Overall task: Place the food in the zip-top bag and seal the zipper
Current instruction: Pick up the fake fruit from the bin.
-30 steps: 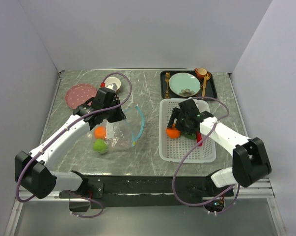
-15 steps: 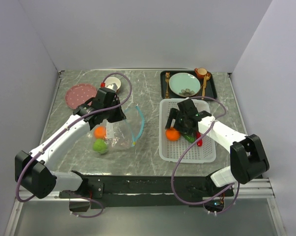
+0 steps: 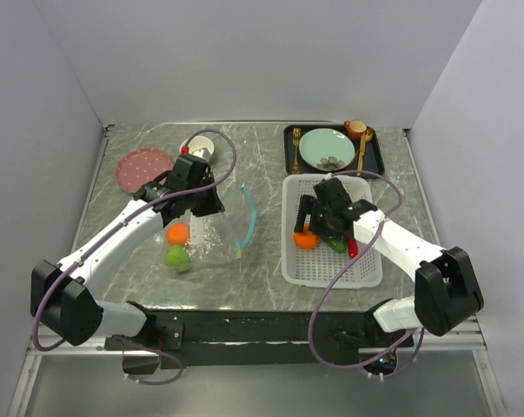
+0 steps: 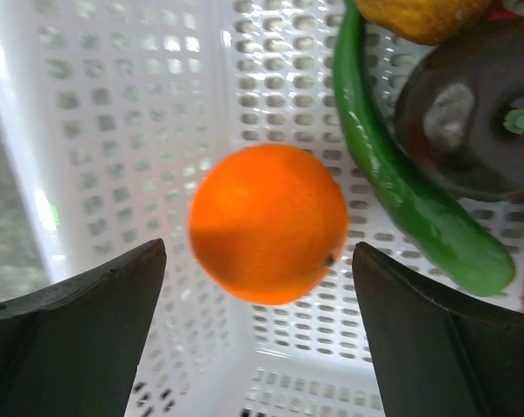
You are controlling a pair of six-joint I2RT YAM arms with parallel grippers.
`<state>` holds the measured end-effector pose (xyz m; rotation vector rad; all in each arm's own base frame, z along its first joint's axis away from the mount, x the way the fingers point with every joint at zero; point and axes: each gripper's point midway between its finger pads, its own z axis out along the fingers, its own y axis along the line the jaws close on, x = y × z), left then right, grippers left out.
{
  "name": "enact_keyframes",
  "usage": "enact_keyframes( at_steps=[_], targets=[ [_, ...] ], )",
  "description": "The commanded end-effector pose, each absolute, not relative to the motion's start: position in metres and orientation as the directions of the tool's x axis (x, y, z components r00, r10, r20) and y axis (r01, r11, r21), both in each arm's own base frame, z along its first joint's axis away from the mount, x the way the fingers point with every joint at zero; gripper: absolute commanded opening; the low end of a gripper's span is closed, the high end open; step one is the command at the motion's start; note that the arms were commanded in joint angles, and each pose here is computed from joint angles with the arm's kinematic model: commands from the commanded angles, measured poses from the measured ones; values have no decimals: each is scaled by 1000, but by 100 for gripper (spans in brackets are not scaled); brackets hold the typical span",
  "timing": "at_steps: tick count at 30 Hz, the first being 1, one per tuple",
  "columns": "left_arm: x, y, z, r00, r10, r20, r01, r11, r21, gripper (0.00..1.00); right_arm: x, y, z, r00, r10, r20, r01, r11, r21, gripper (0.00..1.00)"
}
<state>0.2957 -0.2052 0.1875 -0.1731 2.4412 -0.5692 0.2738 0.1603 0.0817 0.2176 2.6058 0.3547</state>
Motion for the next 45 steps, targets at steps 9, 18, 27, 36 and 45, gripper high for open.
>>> enact_keyframes(
  at_steps=[9,18,27,36,45],
  targets=[
    [304,-210,206,-774,-267,-574,35,887,-460,1,288,159,83,-855,157,-494,60,977,207,95],
    [303,-210,209,-771,-270,-577,38,885,-465,1,292,172,82,-868,166,-467,54,968,245,87],
    [305,-211,208,-772,-270,-576,38,885,-465,1,285,164,87,-863,150,-483,42,973,226,93],
    [303,-209,213,-773,-266,-576,37,887,-460,1,277,169,84,-877,154,-454,35,965,259,93],
    [302,-208,214,-770,-272,-577,36,885,-465,1,272,170,78,-890,147,-432,34,965,260,81]
  ],
)
